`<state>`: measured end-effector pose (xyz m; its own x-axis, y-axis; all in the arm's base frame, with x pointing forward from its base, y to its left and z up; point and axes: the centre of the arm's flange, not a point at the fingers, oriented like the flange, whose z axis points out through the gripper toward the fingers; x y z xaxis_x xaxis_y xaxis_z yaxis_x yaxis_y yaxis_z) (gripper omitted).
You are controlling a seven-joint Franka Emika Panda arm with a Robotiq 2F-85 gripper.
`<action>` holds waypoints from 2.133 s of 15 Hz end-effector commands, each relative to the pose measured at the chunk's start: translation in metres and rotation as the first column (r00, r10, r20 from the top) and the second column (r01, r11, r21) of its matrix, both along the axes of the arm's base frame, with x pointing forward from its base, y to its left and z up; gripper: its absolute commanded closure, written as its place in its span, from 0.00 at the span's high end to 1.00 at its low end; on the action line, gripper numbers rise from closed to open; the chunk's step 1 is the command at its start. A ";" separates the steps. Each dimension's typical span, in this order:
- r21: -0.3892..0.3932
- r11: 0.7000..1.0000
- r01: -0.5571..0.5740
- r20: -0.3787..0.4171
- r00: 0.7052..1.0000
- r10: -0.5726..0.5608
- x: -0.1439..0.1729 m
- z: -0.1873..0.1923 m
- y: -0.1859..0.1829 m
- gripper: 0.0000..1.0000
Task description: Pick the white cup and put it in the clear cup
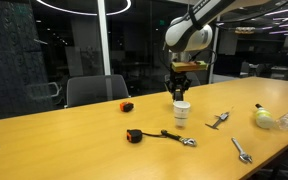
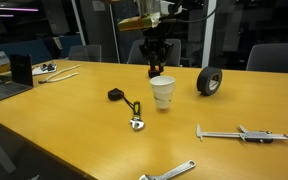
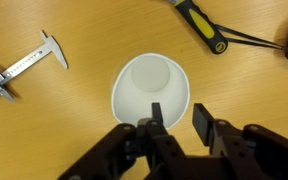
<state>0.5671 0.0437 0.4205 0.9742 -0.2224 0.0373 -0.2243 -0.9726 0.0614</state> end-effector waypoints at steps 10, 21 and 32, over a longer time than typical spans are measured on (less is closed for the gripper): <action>-0.005 1.000 0.022 -0.011 1.000 -0.022 -0.003 0.041 0.006 1.00; 0.001 0.995 -0.095 -0.081 0.992 0.095 -0.161 0.126 0.026 1.00; 0.028 0.988 -0.152 -0.072 0.985 0.154 -0.276 0.114 0.014 1.00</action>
